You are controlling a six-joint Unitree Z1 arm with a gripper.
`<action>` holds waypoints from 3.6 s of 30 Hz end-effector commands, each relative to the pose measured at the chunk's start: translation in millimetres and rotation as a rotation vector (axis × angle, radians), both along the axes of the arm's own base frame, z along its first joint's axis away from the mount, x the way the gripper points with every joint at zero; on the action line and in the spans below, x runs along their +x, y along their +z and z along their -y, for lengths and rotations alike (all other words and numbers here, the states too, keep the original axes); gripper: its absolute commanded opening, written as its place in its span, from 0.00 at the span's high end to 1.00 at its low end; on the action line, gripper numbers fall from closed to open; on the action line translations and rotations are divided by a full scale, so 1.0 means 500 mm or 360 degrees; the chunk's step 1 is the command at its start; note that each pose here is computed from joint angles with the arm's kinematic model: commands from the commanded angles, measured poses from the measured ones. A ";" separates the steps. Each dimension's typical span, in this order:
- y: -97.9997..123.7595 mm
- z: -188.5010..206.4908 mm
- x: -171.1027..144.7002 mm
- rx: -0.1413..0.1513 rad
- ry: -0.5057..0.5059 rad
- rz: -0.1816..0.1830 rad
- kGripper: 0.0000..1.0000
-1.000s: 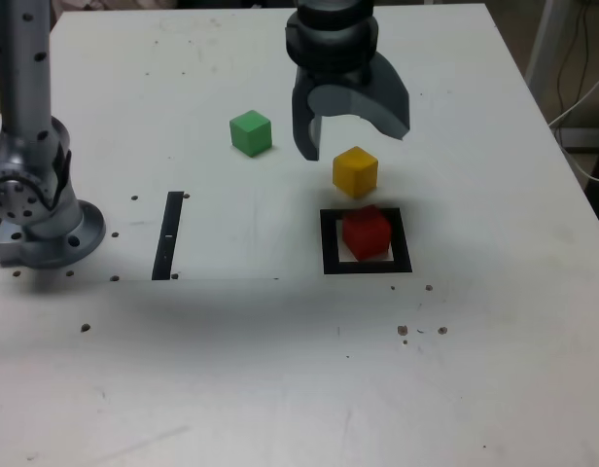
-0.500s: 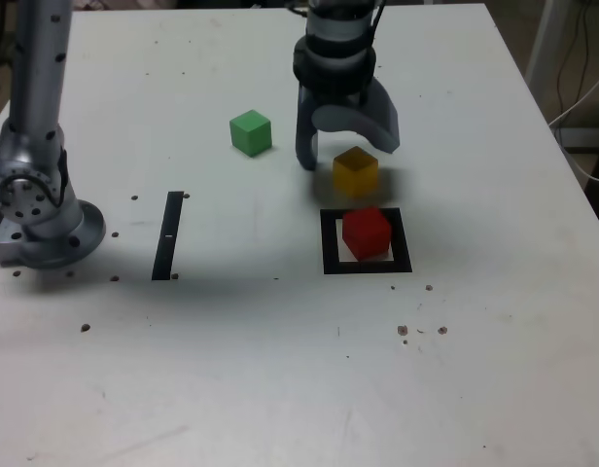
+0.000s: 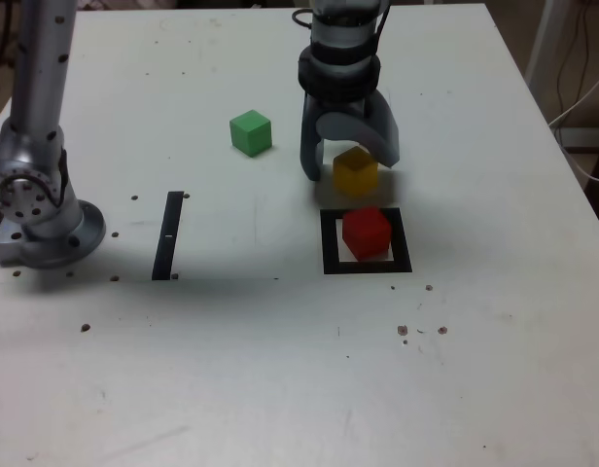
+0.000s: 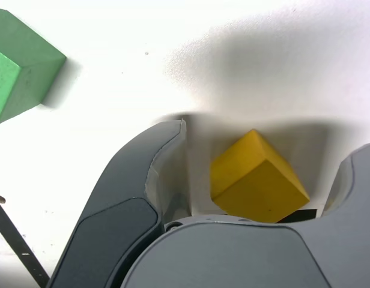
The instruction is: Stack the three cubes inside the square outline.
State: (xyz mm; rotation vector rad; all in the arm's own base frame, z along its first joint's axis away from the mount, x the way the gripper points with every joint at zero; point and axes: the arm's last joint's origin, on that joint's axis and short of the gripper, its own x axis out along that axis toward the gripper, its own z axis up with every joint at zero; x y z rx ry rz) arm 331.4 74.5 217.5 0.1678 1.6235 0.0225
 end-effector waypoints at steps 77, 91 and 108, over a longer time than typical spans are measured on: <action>0.120 0.211 -0.048 -0.0050 -0.0126 0.0157 0.58; 0.091 0.250 -0.016 -0.0020 -0.0153 0.0124 0.58; 0.082 0.244 -0.011 0.0001 -0.0138 0.0146 0.57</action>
